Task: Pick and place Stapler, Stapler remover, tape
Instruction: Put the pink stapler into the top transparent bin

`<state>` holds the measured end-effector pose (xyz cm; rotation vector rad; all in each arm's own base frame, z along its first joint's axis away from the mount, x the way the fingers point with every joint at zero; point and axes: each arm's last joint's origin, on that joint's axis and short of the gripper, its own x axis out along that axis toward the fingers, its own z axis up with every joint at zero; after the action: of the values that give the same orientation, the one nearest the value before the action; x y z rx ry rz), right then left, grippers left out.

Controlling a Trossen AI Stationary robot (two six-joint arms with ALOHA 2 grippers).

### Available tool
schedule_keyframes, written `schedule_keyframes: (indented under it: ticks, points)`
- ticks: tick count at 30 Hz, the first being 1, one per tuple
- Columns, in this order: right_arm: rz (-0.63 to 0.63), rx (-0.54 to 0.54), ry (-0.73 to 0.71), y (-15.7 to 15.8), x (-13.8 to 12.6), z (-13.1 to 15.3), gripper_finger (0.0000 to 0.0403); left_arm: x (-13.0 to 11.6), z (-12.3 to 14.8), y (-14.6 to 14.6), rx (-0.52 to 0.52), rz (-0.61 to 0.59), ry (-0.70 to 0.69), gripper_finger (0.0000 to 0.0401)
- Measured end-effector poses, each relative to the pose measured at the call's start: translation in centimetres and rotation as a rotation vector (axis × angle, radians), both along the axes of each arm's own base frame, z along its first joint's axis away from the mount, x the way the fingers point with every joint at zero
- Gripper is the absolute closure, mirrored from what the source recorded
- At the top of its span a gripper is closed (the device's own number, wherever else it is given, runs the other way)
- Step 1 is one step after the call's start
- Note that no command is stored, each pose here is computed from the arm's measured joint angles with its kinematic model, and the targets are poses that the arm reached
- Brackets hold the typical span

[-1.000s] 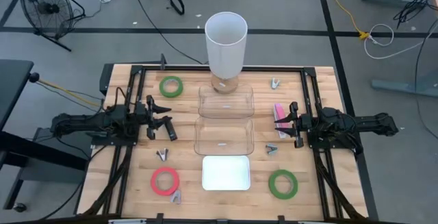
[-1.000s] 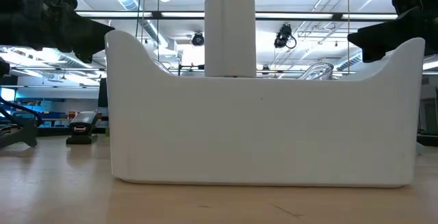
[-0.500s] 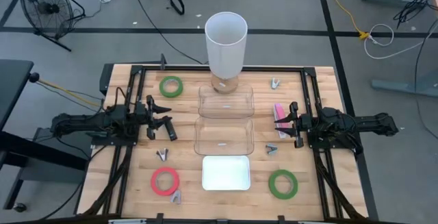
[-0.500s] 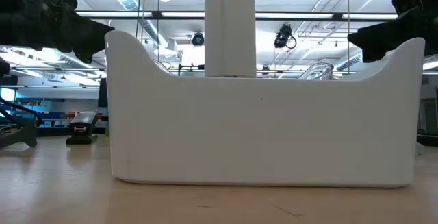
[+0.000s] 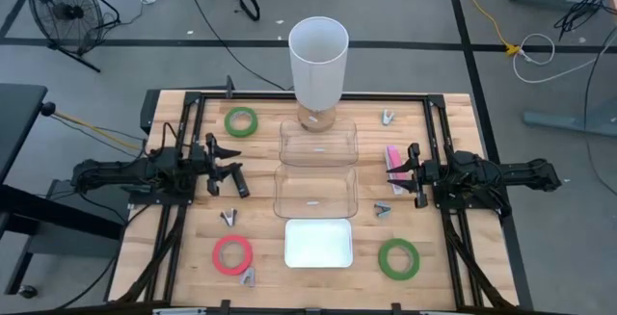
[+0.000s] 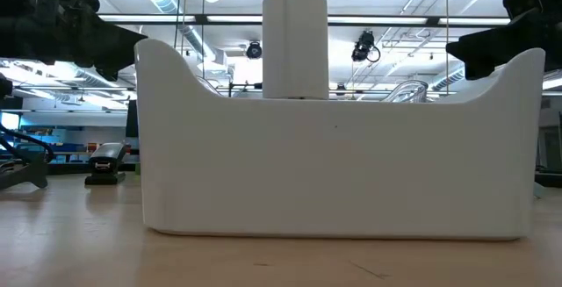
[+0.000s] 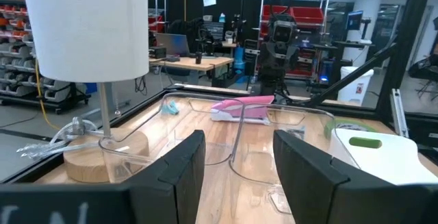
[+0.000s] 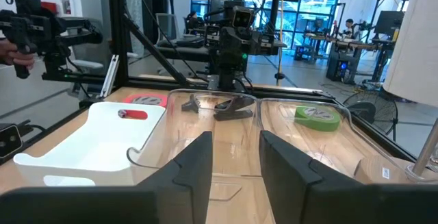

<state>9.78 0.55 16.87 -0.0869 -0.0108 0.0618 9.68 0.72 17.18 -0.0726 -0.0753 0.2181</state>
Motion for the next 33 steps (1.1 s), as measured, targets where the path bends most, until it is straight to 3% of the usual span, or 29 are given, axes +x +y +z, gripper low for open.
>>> schedule_keyframes:
  ticks: [5,14,21,25,33]
  points:
    - [-0.081,-0.05,-0.074,-0.2,0.0,0.7,0.0281,0.0,0.0,0.0,0.001,-0.005,0.001,0.0224]
    - [-0.088,0.093,-0.3,-0.3,-0.5,2.9,0.0281,0.1,-0.1,-0.4,0.086,-0.134,0.022,0.0224]
    - [-0.08,0.115,-0.484,-0.4,-1.2,4.5,0.0281,0.0,-0.1,-0.2,0.109,-0.073,0.029,0.0224]
    - [-0.07,0.156,-0.492,-0.4,-1.2,4.6,0.0281,0.0,-0.1,-0.1,0.113,-0.038,0.038,0.0224]
    - [-0.07,0.136,-0.46,-0.3,-1.0,4.3,0.0281,0.0,-0.2,-0.2,0.104,-0.05,0.038,0.0224]
